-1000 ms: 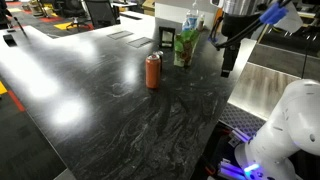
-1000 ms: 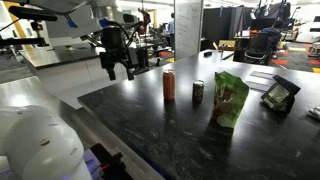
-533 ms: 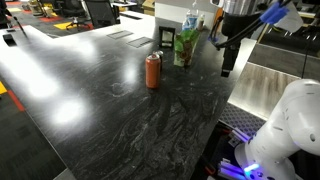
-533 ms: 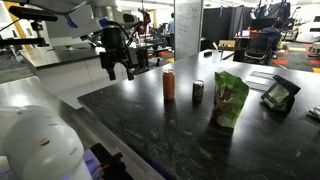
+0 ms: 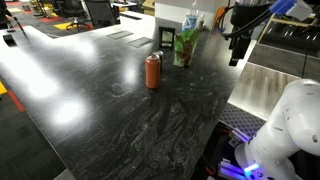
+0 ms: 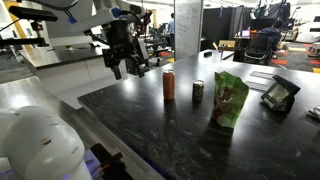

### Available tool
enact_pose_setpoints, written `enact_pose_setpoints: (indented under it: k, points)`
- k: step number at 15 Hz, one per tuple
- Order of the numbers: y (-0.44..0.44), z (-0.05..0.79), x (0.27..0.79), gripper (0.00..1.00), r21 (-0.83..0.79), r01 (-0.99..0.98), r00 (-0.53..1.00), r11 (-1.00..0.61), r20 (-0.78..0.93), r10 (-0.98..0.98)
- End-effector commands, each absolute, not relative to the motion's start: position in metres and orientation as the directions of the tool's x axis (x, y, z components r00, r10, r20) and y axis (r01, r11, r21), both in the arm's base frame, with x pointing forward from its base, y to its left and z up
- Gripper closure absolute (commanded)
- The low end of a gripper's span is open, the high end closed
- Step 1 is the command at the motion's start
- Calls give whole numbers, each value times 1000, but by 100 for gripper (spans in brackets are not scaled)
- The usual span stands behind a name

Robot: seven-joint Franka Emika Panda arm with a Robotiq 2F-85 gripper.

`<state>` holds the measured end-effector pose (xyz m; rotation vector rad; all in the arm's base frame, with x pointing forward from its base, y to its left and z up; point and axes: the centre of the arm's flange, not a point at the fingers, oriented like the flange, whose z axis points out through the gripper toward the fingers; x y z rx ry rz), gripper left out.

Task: Pick up the green packet and move it in front of the two cans on the kitchen counter

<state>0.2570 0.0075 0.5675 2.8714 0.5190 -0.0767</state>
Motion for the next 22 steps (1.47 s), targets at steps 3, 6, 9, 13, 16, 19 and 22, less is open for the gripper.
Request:
enact_pose_setpoints:
  k: [3, 6, 9, 13, 16, 19, 22]
  points:
    - [-63, 602, 260, 0, 242, 580, 812, -778, -105, 573]
    - [-89, 625, 277, 0, 192, 676, 735, -712, -104, 670]
    - [-109, 645, 299, 0, 164, 740, 667, -652, -62, 742]
    - [-129, 657, 337, 0, 153, 785, 612, -600, -39, 790]
    - [-133, 658, 366, 0, 145, 805, 584, -575, -32, 811]
    - [-138, 656, 389, 0, 141, 802, 592, -581, -51, 804]
    - [-141, 657, 401, 0, 121, 796, 602, -592, -59, 797]
